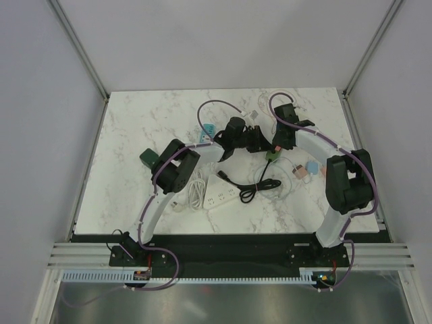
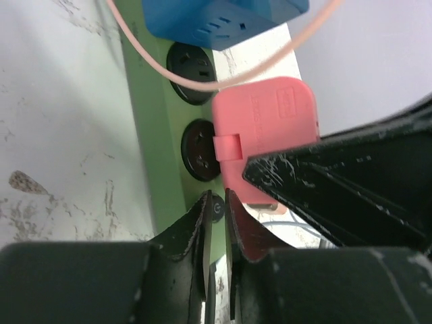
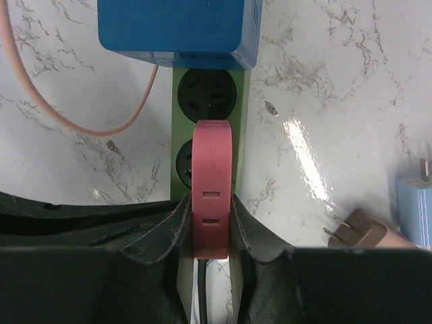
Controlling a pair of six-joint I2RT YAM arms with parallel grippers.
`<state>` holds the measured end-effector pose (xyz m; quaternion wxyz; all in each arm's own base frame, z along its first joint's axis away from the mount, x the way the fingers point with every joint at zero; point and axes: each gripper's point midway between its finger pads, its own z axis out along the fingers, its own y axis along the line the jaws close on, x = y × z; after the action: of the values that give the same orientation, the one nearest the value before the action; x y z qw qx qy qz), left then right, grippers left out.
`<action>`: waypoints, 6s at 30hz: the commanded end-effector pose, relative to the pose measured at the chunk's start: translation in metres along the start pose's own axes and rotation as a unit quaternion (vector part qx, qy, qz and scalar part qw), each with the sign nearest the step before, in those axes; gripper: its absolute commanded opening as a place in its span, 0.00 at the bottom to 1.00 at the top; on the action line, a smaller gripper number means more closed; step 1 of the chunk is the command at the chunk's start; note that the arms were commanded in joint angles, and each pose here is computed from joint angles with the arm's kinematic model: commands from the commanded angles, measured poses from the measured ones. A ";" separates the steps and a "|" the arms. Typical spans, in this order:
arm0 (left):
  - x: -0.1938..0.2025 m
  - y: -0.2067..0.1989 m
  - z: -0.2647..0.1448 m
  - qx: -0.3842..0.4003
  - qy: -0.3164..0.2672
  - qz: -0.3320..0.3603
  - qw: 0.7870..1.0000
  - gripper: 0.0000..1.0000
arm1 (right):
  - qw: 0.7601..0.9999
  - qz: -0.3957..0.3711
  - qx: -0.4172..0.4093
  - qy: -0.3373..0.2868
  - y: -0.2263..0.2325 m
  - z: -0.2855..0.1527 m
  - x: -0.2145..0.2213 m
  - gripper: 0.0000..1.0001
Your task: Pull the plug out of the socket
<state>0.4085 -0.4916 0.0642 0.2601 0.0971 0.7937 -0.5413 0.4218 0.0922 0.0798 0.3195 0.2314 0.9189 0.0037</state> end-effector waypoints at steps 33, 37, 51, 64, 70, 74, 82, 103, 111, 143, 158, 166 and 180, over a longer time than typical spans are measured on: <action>0.023 0.000 0.007 -0.052 0.026 0.100 0.993 0.15 | 0.996 -0.002 -0.015 -0.091 -0.029 -0.078 -0.065 0.00; 0.030 -0.011 0.007 -0.011 0.037 0.108 0.993 0.17 | 0.994 0.010 0.020 -0.104 -0.083 -0.085 -0.074 0.00; 0.038 0.002 0.011 0.017 0.040 0.065 0.997 0.19 | 0.959 0.194 -0.181 -0.103 -0.151 -0.019 -0.082 0.03; 0.032 0.003 0.011 0.042 0.027 0.035 0.998 0.20 | 0.958 0.214 -0.171 -0.088 -0.159 0.015 -0.060 0.27; 0.030 -0.001 0.011 0.049 0.027 0.048 0.997 0.20 | 0.963 0.215 -0.141 -0.077 -0.168 0.020 -0.058 0.50; 0.027 -0.003 0.013 0.054 0.025 0.048 0.997 0.20 | 0.969 0.205 -0.114 -0.081 -0.176 0.013 -0.058 0.79; 0.014 -0.024 0.008 0.070 0.020 0.083 0.994 0.20 | 0.983 0.150 -0.027 -0.099 -0.180 -0.028 -0.064 0.98; -0.043 -0.053 0.024 0.051 -0.020 0.139 0.989 0.35 | 0.994 0.026 -0.064 -0.090 -0.065 -0.025 -0.099 0.98; -0.025 -0.038 0.036 0.058 -0.003 0.098 0.994 0.30 | 0.990 -0.010 -0.098 -0.098 -0.011 -0.010 -0.109 0.86; -0.022 0.027 0.054 -0.100 -0.005 0.057 0.993 0.21 | 0.996 -0.031 -0.020 -0.085 0.021 0.039 -0.106 0.90; -0.022 0.043 0.057 -0.154 -0.008 0.035 0.987 0.02 | 0.997 -0.025 0.006 -0.073 0.016 0.049 -0.084 0.85; -0.021 0.047 0.059 -0.176 -0.001 0.030 0.984 0.02 | 0.997 -0.012 0.028 -0.077 0.011 0.052 -0.077 0.82; -0.013 0.028 0.068 -0.140 0.016 0.074 0.987 0.02 | 0.996 0.003 0.021 -0.083 0.025 0.050 -0.075 0.55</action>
<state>0.4695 -0.5252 0.0576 0.2989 0.0942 0.8518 -0.4198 0.5139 0.0517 0.0843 0.3881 0.2403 0.8880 -0.0559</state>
